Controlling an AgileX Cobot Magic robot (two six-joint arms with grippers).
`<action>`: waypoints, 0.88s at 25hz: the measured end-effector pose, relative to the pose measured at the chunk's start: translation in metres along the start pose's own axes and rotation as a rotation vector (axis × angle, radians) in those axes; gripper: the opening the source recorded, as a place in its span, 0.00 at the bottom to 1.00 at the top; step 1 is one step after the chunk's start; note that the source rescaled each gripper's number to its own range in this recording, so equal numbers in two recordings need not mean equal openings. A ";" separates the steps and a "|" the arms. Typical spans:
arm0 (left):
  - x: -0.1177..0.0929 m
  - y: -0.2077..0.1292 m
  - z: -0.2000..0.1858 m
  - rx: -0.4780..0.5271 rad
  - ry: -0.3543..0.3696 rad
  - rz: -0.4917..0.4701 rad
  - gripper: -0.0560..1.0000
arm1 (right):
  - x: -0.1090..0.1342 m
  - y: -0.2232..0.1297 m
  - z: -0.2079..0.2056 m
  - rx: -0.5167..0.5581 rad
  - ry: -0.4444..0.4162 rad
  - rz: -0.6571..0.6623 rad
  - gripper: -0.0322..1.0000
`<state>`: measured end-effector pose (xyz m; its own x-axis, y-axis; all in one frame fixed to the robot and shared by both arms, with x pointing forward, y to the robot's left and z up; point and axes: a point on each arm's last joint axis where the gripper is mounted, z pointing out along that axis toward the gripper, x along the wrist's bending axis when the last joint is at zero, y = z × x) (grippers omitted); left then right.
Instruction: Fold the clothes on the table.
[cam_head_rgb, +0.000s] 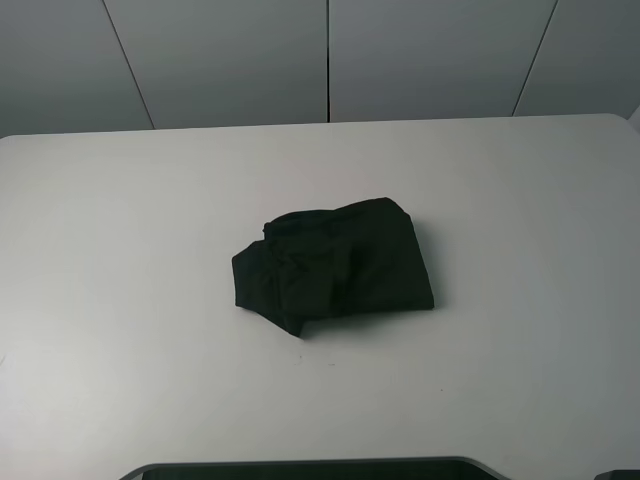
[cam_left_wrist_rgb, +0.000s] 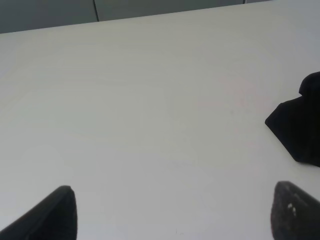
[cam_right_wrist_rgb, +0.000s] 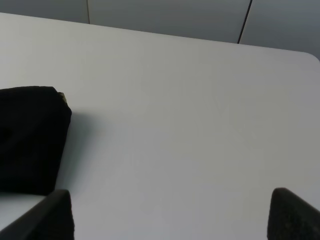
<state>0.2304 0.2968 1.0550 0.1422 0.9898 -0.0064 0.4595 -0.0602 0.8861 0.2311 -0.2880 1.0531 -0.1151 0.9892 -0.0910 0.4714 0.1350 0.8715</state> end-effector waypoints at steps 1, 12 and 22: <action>0.000 0.000 0.000 0.000 0.000 0.000 1.00 | 0.000 0.000 0.000 0.000 0.000 0.000 0.92; 0.000 0.000 0.000 0.000 0.000 0.000 1.00 | 0.000 0.000 0.000 -0.002 0.000 0.000 0.92; 0.000 0.000 0.000 0.000 0.000 0.000 1.00 | 0.000 0.000 0.000 -0.002 0.000 0.000 0.92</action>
<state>0.2304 0.2968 1.0550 0.1422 0.9898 -0.0064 0.4595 -0.0602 0.8861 0.2312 -0.2880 1.0533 -0.1147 0.9892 -0.0912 0.4697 0.1349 0.8725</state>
